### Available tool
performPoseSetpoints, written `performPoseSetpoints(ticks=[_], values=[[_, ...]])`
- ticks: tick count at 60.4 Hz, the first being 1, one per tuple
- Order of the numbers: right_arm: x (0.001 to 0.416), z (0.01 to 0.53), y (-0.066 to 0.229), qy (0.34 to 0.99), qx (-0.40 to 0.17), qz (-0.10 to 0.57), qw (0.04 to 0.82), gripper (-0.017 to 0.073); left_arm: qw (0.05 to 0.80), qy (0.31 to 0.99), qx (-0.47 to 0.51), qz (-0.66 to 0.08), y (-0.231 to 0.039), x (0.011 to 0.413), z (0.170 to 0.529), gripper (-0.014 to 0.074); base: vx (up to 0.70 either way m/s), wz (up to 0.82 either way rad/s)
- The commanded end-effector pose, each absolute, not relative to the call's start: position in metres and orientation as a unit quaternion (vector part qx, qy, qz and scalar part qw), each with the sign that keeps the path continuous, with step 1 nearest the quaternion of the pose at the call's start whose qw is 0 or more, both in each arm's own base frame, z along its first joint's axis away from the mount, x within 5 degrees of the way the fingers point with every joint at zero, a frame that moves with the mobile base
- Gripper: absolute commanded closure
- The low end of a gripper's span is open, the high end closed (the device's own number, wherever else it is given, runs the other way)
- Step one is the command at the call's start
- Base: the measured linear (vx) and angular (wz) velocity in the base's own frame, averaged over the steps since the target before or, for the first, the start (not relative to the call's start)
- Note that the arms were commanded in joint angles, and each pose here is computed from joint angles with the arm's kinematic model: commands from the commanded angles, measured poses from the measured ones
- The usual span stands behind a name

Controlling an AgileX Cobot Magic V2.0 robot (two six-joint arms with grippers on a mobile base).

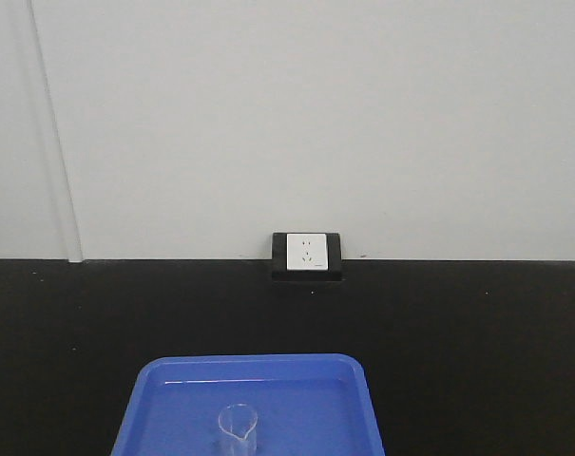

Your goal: Move beaker to silver tray on left bench

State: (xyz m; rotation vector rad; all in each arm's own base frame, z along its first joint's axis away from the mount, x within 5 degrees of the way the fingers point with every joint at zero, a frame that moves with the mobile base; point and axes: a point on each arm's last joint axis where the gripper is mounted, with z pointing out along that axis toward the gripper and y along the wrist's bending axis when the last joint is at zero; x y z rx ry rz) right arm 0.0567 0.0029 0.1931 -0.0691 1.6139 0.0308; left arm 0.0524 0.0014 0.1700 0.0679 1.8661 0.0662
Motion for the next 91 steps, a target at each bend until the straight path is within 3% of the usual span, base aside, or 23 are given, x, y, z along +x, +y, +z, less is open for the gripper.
performPoseSetpoints(ticks=[1, 10, 18, 32, 48, 71, 81, 91], values=[[0.056, 0.199, 0.004, 0.691, -0.038, 0.013, 0.722, 0.0570, 0.619, 0.784, 0.031, 0.025, 0.001, 0.054, 0.170, 0.0592, 0.00, 0.00], [0.056, 0.202, 0.004, 0.682, -0.038, 0.015, 0.731, 0.0570, 0.619, 0.784, 0.031, 0.025, 0.001, 0.054, 0.170, 0.0592, 0.00, 0.00], [0.052, 0.224, 0.005, 0.627, -0.013, 0.054, 0.777, 0.0570, 0.619, 0.784, 0.031, 0.025, 0.001, 0.054, 0.170, 0.0592, 0.00, 0.00], [0.048, 0.322, 0.006, 0.556, -0.054, 0.002, 0.829, 0.0570, 0.619, 0.784, 0.031, 0.025, 0.001, 0.054, 0.170, 0.0592, 0.00, 0.00], [0.110, 0.394, 0.011, 0.570, -0.070, -0.010, 0.819, 0.0570, 0.619, 0.784, 0.031, 0.025, 0.001, 0.054, 0.170, 0.0592, 0.00, 0.00], [0.185, 0.363, 0.017, 0.667, -0.069, 0.005, 0.741, 0.0558, 0.619, 0.784, 0.031, 0.025, 0.001, 0.054, 0.170, 0.0592, 0.00, 0.00], [0.198, 0.353, 0.019, 0.686, -0.067, 0.011, 0.725, 0.0484, 0.619, 0.784, 0.031, 0.025, 0.001, 0.054, 0.170, 0.0592, 0.00, 0.00], [0.202, 0.349, 0.019, 0.693, -0.053, 0.026, 0.718, 0.0288, 0.619, 0.784, 0.031, 0.025, 0.001, 0.054, 0.170, 0.0592, 0.00, 0.00]])
